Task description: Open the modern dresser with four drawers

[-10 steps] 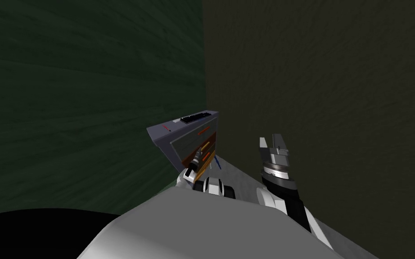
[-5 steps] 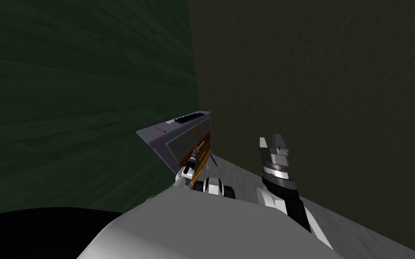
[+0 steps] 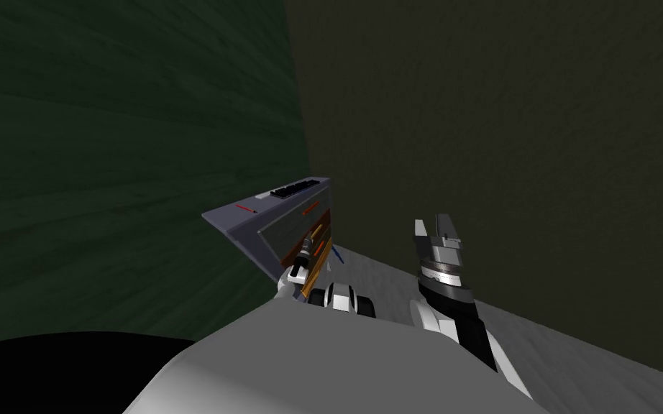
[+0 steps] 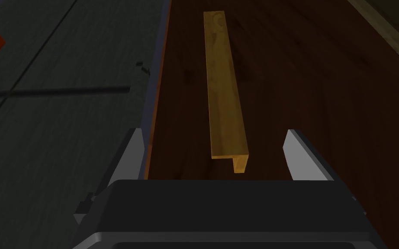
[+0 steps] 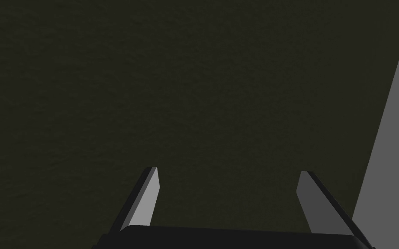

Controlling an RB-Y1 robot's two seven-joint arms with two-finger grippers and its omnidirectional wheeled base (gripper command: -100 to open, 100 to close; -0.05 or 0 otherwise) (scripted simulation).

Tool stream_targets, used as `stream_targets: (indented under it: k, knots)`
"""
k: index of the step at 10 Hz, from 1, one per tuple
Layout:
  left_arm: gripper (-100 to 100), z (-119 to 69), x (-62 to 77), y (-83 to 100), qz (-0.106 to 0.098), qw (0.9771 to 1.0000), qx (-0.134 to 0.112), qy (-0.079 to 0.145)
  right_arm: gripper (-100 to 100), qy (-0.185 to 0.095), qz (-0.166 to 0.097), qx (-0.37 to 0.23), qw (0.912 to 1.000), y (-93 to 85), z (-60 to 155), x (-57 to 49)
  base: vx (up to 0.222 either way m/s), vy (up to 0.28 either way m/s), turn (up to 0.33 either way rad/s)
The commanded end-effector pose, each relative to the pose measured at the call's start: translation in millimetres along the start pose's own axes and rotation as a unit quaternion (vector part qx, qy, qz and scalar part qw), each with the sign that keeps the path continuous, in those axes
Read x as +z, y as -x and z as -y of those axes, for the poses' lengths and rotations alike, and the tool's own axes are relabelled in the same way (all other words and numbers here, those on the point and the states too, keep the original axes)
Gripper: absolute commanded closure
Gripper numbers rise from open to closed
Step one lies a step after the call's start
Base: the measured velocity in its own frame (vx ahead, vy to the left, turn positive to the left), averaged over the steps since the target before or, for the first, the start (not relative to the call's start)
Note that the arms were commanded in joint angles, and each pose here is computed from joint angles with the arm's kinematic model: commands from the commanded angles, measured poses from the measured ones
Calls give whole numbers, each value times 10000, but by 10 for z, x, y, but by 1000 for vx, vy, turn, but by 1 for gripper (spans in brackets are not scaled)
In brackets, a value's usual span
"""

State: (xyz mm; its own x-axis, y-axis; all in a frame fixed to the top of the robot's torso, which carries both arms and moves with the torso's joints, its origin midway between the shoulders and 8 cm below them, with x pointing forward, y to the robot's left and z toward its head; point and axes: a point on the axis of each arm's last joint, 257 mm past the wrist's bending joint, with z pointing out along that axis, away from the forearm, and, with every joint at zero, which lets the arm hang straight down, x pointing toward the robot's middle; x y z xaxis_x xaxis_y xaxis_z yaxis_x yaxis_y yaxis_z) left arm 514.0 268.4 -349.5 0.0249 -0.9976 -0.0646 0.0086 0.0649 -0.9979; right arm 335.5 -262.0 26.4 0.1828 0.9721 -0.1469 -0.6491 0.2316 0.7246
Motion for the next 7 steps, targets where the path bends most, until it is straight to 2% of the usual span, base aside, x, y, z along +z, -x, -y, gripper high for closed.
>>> stream_targets:
  k: [1, 3, 4, 5, 6, 7]
  knots:
    - [-100, 28, 40, 356, 301, 9995, 108, -53, 0, 1, -1, 1, 10000, -1, -1, 1, -73, 54, -380]
    - [-100, 24, 15, 566, 529, 9986, 84, -49, 0, 0, 0, -1, 10000, 0, 0, 0, -24, 8, -40]
    - [-100, 31, 57, 582, 548, 9984, 145, -46, 0, 0, 0, 0, 10000, 0, 0, 0, -55, 19, -409]
    - [-100, 26, 35, 712, 691, 9975, 127, -41, 0, 1, -1, 0, 10000, 0, 0, 1, -83, 43, -279]
    - [-100, 21, 4, 867, 861, 9962, 105, -36, 0, 0, -1, 0, 10000, 0, 0, 0, -42, 7, -105]
    - [-100, 18, -11, 932, 932, 9956, 96, -33, 0, 0, 0, -1, 10000, 0, 0, 0, 0, -16, -15]
